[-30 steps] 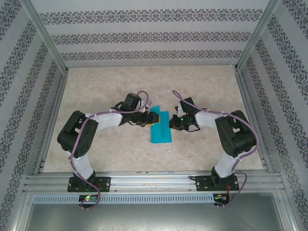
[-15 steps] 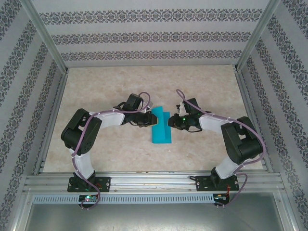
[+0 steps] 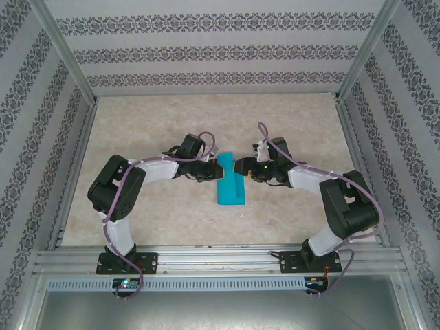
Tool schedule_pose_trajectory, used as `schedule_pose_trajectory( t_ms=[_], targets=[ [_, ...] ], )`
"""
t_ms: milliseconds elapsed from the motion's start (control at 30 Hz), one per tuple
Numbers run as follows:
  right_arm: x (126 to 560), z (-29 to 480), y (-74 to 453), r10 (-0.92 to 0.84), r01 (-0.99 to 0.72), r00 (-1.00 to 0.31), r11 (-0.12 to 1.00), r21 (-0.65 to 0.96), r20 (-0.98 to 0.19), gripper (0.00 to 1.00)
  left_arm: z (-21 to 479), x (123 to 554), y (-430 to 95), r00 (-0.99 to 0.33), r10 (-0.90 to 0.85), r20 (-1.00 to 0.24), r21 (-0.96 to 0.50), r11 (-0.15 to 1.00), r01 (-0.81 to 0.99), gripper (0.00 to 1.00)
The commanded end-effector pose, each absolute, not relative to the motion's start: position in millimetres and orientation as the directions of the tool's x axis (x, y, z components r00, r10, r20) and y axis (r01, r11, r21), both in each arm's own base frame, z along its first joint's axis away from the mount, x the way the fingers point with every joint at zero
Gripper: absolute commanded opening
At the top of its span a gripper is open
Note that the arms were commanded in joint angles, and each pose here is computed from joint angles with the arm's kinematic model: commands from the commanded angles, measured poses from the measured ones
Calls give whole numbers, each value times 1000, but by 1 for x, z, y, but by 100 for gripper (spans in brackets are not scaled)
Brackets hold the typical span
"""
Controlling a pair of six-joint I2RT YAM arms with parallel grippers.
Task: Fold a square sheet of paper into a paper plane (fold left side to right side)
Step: First fold in half a square sheet of paper at the center of the table.
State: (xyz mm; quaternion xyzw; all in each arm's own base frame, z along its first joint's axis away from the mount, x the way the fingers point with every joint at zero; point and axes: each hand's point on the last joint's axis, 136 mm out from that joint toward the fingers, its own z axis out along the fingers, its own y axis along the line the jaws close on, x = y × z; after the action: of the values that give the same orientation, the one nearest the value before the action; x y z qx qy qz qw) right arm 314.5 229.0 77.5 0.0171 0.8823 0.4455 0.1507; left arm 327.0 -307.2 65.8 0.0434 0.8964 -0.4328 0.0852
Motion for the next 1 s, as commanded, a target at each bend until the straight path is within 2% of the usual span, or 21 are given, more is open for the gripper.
schedule_pose_trajectory(
  t_ms=[0,100,200,333,433,467,567,667,767,967],
  targets=[
    [318,83,244,142,-136,-957,555,821,-254,58,61,323,-313,-983,32,-180,-759,631,160,4],
    [318,78,249,135,-126,-962,555,823,-238,50,61,324,-313,-983,30,-181,-759,631,159,4],
    [318,76,251,133,-124,-963,551,825,-233,38,63,324,-314,-983,30,-183,-760,629,161,4],
    [317,72,251,132,-114,-966,559,822,-223,15,69,324,-315,-982,27,-188,-773,612,165,7],
    [318,66,246,139,-99,-965,586,804,-221,3,80,325,-314,-976,12,-216,-773,609,179,13],
    [318,64,245,143,-95,-965,597,797,-222,0,82,325,-312,-974,7,-228,-766,617,184,18],
    [319,60,239,150,-82,-963,632,771,-225,0,90,327,-303,-965,-14,-261,-736,650,190,36],
    [319,54,232,156,-64,-962,674,736,-226,0,90,328,-288,-958,-34,-285,-680,712,177,44],
    [319,48,226,159,-45,-962,708,705,-220,0,83,327,-278,-959,-31,-282,-631,759,162,49],
    [317,41,221,162,-23,-964,741,672,-211,0,66,329,-286,-973,-29,-227,-646,753,129,51]
  ],
)
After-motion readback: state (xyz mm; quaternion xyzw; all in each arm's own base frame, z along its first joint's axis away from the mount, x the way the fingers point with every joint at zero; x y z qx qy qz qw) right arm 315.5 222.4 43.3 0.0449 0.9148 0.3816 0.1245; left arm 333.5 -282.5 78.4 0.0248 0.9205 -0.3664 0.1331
